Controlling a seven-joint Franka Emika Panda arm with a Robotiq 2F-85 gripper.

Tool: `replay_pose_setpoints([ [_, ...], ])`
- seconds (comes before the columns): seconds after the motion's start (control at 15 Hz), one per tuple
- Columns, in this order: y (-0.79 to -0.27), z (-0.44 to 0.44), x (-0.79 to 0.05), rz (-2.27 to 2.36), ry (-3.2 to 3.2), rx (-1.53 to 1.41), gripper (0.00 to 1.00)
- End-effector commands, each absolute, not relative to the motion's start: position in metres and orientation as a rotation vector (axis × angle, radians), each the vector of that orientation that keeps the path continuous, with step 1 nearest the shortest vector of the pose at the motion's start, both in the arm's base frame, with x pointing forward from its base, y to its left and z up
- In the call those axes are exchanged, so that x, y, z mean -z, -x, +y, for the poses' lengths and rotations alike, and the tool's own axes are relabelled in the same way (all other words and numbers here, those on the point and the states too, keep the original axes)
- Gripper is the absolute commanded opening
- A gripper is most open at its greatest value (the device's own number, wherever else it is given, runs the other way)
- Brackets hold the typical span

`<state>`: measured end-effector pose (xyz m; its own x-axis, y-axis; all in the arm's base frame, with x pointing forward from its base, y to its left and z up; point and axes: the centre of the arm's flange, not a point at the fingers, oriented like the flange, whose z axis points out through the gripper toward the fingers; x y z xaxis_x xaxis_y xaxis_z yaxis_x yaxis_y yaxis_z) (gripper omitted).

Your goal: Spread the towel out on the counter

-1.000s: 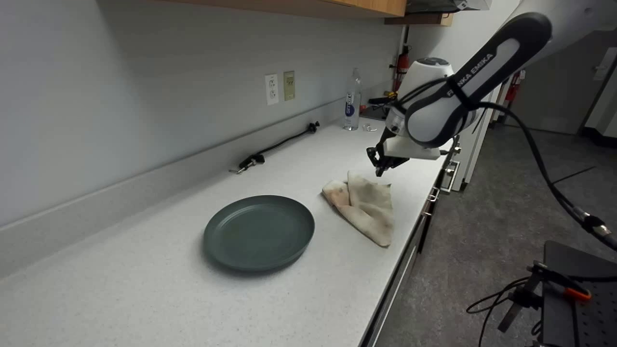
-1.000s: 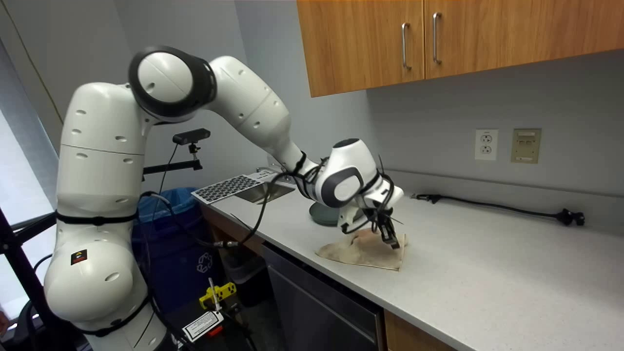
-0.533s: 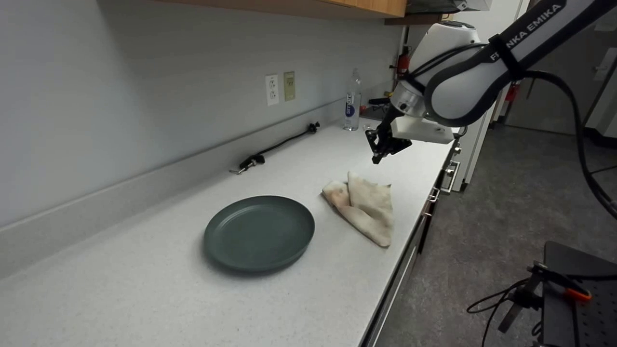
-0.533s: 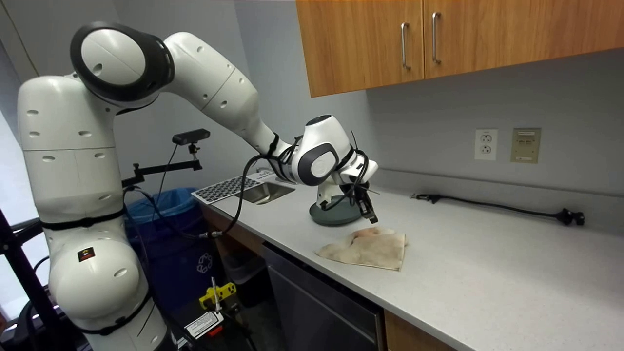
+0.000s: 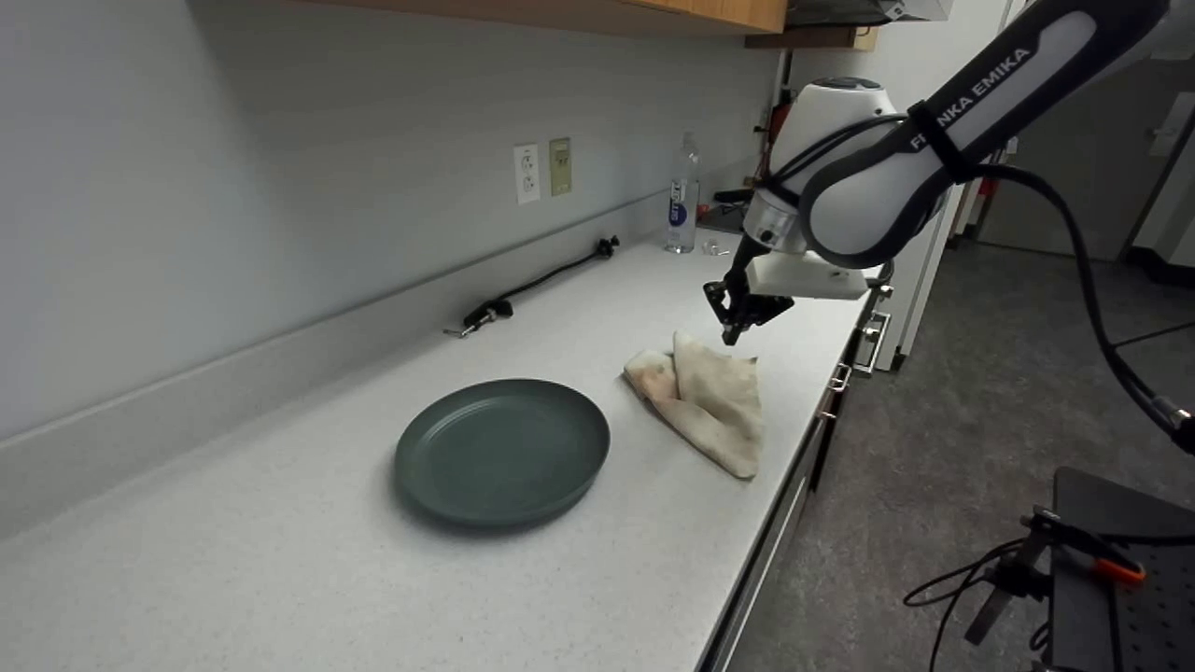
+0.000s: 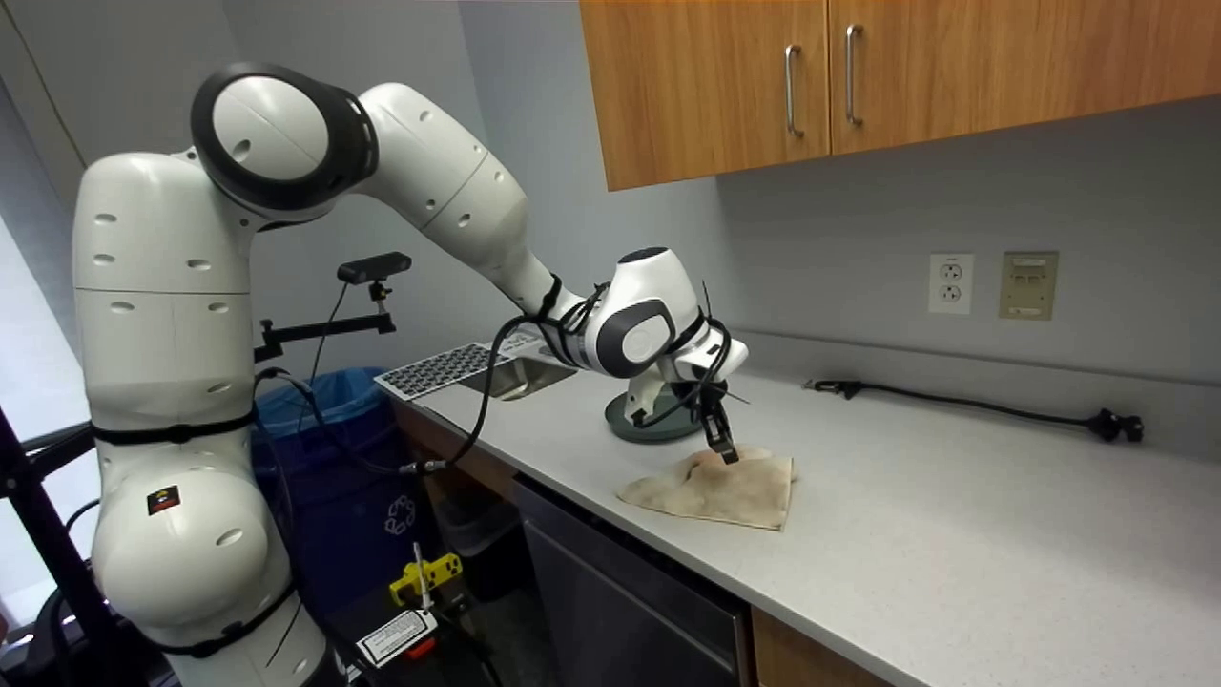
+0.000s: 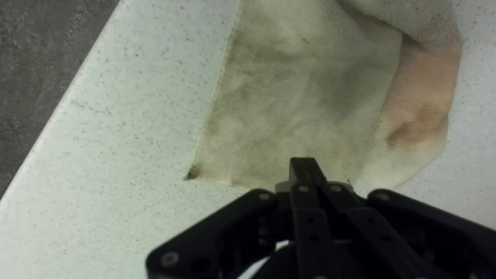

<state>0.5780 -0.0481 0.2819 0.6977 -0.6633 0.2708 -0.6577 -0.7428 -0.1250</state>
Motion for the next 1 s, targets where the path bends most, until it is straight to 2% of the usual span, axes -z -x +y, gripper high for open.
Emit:
replay_pose_setpoints([
  [0.0, -0.600, -0.056, -0.265, 1.155, 2.882, 0.424, 0.00],
  [0.93, -0.605, -0.086, -0.210, 1.297, 2.888, 0.290, 0.00],
])
